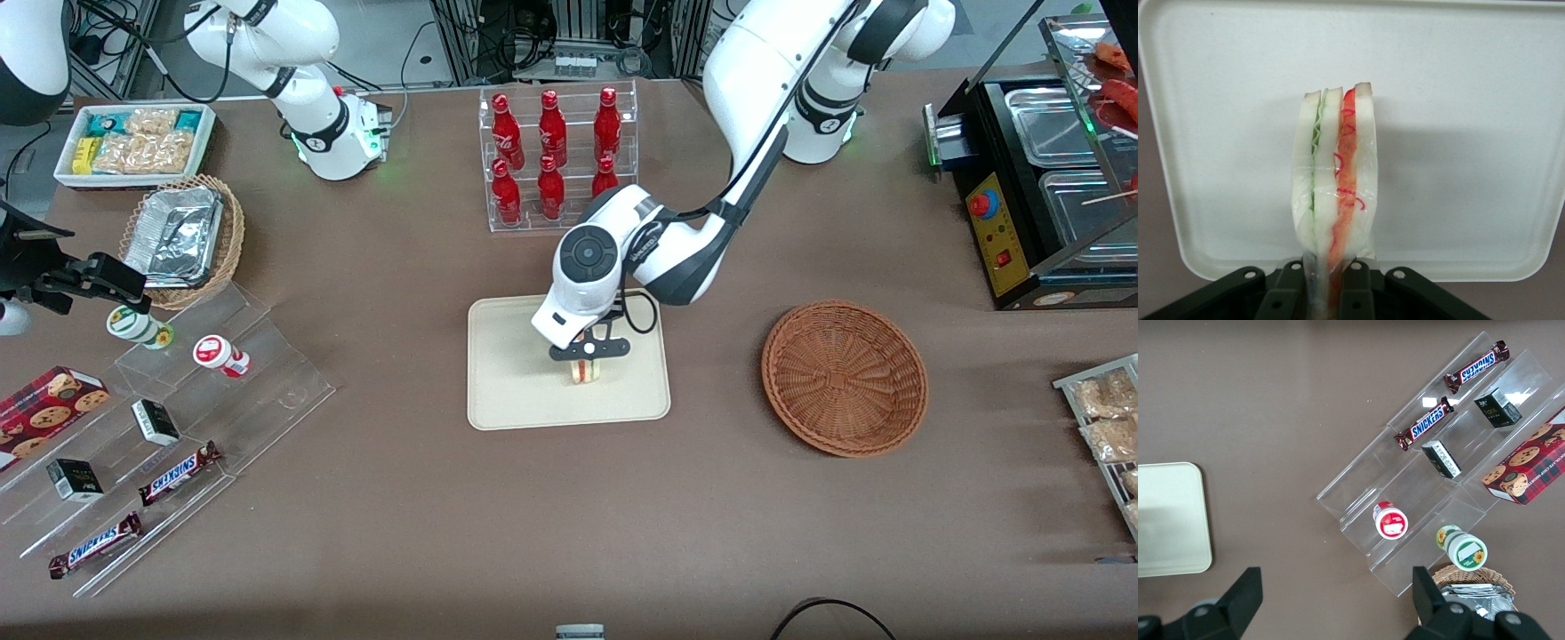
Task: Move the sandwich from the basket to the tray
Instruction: 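Lower the sandwich onto the tray with the left gripper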
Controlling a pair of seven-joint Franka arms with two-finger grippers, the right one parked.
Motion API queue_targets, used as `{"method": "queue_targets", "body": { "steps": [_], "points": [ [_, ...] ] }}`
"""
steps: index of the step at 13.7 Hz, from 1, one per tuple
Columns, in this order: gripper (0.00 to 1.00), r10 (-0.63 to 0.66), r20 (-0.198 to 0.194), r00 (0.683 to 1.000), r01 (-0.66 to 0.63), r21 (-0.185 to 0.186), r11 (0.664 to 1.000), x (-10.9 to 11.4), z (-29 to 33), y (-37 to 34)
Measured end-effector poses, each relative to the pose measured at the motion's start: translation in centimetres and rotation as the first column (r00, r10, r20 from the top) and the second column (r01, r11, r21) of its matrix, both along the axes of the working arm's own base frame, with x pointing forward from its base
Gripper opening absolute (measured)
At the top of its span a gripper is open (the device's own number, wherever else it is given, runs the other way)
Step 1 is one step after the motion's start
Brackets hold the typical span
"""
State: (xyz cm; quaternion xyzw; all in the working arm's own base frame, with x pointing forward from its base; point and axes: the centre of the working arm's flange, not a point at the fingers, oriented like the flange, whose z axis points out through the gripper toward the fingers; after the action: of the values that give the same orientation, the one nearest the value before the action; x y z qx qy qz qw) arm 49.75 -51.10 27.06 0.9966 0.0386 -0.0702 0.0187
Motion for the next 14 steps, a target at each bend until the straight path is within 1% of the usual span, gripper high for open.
{"method": "queue_targets", "body": {
  "steps": [1,3,4,9,14],
  "points": [
    [0.15,-0.002,0.005,1.0,0.002,0.01,1.0,-0.1,-0.4,-0.5],
    [0.15,-0.003,0.017,1.0,0.002,0.047,0.999,-0.2,-1.4,-1.3],
    [0.15,-0.005,0.017,1.0,0.004,0.058,0.998,-0.2,-1.7,-1.6],
    [0.15,-0.004,0.013,1.0,0.003,0.07,0.998,0.2,-2.8,-1.9],
    [0.15,0.026,0.004,1.0,-0.026,0.083,0.996,0.1,-3.7,-1.8]
  ]
}}
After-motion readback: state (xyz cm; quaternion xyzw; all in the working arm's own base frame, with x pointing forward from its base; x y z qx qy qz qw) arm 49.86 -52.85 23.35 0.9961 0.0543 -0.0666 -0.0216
